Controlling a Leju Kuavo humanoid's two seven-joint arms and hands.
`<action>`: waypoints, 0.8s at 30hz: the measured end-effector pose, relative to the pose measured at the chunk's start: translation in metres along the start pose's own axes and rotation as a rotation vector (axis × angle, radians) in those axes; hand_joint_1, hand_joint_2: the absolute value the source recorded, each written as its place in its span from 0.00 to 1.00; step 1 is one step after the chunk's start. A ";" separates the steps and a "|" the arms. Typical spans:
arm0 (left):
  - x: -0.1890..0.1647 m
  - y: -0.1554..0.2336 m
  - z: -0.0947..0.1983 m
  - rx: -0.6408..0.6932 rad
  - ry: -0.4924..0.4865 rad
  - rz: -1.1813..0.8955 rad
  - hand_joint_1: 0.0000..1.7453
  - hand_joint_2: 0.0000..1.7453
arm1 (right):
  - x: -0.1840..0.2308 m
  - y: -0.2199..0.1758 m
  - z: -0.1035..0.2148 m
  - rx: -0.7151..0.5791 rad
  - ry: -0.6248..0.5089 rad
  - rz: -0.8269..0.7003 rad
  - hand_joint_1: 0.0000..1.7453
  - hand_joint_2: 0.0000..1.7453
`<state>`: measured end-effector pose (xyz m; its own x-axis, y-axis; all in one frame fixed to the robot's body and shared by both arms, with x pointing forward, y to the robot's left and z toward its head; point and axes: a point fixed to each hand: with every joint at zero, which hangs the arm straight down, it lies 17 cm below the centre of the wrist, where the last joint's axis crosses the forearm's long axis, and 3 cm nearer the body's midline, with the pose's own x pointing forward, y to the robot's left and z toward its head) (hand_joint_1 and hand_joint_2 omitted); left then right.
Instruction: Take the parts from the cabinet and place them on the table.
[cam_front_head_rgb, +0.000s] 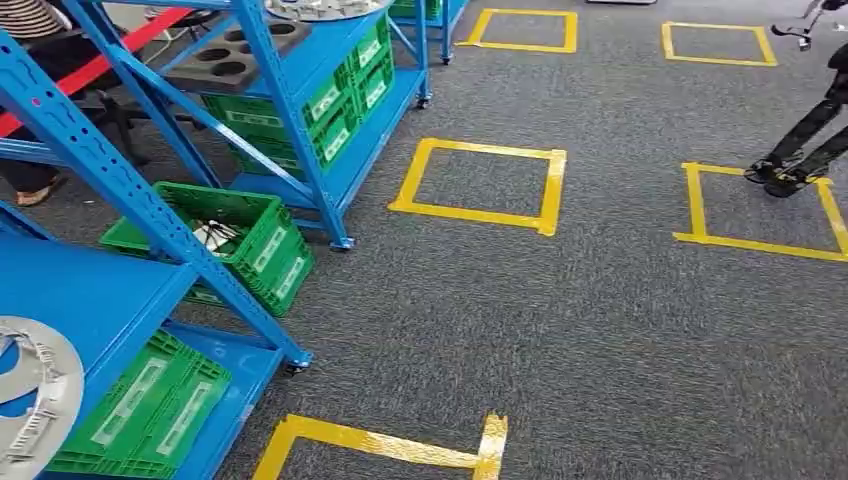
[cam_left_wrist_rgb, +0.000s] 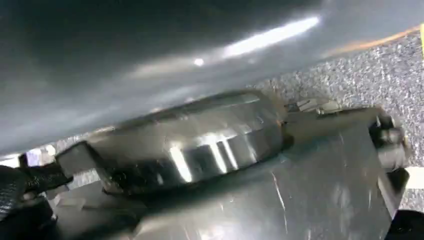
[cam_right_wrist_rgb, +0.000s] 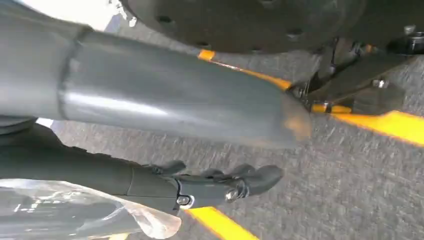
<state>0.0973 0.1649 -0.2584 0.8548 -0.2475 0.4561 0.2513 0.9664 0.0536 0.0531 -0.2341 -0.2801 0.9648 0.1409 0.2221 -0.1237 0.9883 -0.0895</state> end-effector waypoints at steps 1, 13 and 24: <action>0.001 0.001 0.000 0.002 -0.001 -0.001 0.00 0.00 | 0.000 0.001 0.000 0.001 0.001 0.000 0.00 0.00; -0.002 0.004 0.000 0.018 0.002 -0.005 0.00 0.00 | 0.002 0.006 0.001 0.010 0.002 0.015 0.00 0.00; -0.002 0.005 0.000 0.026 -0.001 0.007 0.00 0.00 | 0.004 0.007 0.001 0.011 -0.016 0.017 0.00 0.00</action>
<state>0.0962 0.1699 -0.2589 0.8560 -0.2408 0.4575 0.2333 0.9696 0.0740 0.0557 -0.2267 -0.2790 0.9588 0.1586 0.2357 -0.1428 0.9863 -0.0828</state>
